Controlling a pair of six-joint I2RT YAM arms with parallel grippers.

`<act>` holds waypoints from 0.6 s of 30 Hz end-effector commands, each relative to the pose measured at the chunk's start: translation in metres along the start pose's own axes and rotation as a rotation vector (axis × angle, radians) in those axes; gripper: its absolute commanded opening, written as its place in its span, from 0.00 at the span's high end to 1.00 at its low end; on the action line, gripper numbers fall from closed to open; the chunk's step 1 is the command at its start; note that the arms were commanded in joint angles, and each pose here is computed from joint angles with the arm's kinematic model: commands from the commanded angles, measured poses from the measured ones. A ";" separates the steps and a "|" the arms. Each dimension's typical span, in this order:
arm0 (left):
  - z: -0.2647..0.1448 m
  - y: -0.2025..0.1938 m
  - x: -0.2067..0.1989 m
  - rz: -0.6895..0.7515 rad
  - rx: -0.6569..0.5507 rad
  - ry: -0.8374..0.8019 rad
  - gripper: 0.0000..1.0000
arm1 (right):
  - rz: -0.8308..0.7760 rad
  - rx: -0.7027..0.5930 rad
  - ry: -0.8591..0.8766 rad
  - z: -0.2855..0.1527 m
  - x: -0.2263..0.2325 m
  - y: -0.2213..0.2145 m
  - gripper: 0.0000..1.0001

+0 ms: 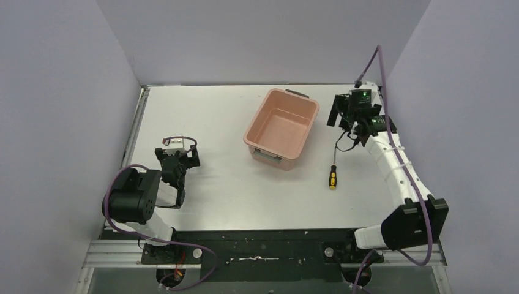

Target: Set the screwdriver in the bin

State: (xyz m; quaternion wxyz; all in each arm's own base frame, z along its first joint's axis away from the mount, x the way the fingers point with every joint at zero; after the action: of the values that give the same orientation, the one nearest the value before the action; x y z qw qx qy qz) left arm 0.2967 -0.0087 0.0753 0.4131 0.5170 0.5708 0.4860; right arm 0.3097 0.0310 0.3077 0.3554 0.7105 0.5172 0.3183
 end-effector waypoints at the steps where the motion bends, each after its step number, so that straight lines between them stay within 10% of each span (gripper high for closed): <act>1: 0.002 0.010 -0.001 -0.003 -0.046 -0.015 0.03 | -0.062 0.328 -0.004 0.031 -0.011 -0.067 0.03; 13: 0.002 0.010 -0.001 -0.003 -0.046 -0.015 0.03 | -0.057 0.629 -0.035 0.093 -0.028 -0.194 0.28; 18: 0.002 0.010 -0.001 -0.003 -0.045 -0.016 0.03 | -0.077 0.686 -0.050 0.098 -0.032 -0.212 0.72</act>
State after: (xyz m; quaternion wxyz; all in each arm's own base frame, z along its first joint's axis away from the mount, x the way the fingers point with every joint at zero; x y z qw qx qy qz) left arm 0.2967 -0.0087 0.0753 0.4131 0.5170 0.5708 0.4860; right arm 0.2725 0.0296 0.0897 0.1177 0.7763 0.6106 0.1035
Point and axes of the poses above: each gripper's point midway between its finger pads, its own z axis out along the fingers, its own x axis along the line the jaws close on, y = z × x, the point moved 8 cm from there along -z, back along the fingers, and after that the axes turned 1 degree about z, right-handed, at the moved point
